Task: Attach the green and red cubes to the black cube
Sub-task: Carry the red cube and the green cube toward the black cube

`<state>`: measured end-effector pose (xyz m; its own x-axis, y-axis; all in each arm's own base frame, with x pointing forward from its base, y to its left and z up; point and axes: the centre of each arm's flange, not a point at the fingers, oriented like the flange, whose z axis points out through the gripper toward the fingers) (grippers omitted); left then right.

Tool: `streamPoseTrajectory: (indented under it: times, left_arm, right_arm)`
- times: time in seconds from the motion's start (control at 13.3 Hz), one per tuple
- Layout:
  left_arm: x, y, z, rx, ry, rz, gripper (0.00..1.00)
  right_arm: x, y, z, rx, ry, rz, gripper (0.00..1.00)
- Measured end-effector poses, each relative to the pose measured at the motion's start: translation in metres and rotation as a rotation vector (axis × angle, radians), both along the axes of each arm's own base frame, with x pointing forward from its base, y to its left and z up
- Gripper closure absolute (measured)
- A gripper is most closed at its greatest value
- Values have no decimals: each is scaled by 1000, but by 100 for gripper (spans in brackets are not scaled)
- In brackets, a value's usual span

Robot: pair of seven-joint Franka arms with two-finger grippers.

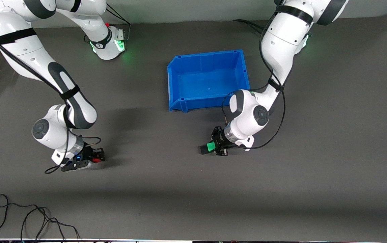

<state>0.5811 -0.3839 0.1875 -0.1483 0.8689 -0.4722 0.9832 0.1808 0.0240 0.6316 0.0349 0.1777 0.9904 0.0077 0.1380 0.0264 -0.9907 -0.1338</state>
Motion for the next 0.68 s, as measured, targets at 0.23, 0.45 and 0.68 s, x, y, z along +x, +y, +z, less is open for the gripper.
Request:
streamPoseTrajectory:
  times: [0.23,0.45,0.68]
  left_arm:
    - [-5,-10,1,9,-10,-29,60]
    - [-5,-15,6,5,-28,-34,60]
    - [-9,-25,6,8,-44,-53,60]
  right_arm:
    - [-6,76,3,57,54,-286,60]
    - [-15,123,5,103,108,-574,60]
    - [-27,192,14,163,161,-881,60]
